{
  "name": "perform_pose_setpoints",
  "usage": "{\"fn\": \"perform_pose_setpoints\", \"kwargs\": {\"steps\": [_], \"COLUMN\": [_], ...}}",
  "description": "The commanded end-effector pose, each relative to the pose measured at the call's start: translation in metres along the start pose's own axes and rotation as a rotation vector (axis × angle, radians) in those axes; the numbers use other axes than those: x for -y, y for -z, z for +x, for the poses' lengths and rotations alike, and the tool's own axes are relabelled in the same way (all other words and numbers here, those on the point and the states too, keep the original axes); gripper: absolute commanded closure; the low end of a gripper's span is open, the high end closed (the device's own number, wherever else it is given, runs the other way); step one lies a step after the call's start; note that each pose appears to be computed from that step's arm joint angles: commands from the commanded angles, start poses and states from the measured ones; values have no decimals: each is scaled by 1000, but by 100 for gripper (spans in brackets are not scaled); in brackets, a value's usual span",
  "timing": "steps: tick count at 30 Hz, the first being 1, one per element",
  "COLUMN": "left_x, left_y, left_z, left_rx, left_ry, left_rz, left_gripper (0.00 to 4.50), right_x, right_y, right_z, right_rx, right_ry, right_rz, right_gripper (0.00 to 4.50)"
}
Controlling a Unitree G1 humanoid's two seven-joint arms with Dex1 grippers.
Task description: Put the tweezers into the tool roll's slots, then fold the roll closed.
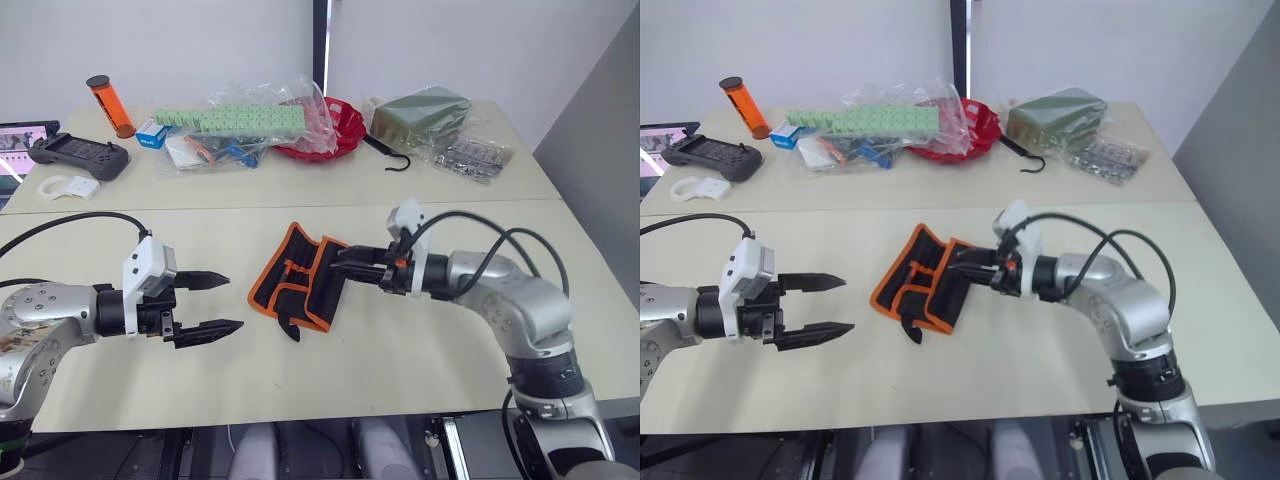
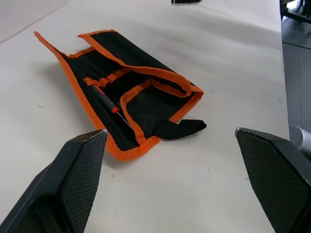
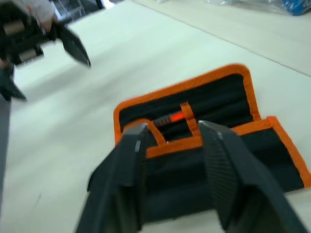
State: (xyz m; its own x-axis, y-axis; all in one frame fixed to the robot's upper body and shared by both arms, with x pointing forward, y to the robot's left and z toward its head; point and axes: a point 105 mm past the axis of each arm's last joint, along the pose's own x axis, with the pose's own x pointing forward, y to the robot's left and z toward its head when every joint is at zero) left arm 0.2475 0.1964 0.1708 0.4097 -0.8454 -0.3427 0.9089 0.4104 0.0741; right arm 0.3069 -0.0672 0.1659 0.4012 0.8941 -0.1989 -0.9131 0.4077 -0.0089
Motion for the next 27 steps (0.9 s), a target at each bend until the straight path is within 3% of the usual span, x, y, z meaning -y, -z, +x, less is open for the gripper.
{"fn": "perform_pose_setpoints", "kwargs": {"steps": [1,2,10,14,27], "left_x": [-4,-4,-9,-13,-25], "left_y": [-4,-3,7,19,45], "left_z": [-2,-2,-4,-1,30], "left_rx": [18,22,50,52,127], "left_ry": [-30,-36,-112,-181,-337], "left_rz": [30,22,-54,-125,-309], "left_gripper": [0,0,0,0,0], "right_x": [-1,-2,-5,-3,2], "right_y": [10,15,50,77,89], "right_z": [5,8,25,27,26], "right_rx": [-2,-13,-66,-160,-211], "right_ry": [-5,-9,-26,-8,33], "right_rz": [-82,-97,-111,-129,-115], "right_gripper": [429,447,447,447,447]}}
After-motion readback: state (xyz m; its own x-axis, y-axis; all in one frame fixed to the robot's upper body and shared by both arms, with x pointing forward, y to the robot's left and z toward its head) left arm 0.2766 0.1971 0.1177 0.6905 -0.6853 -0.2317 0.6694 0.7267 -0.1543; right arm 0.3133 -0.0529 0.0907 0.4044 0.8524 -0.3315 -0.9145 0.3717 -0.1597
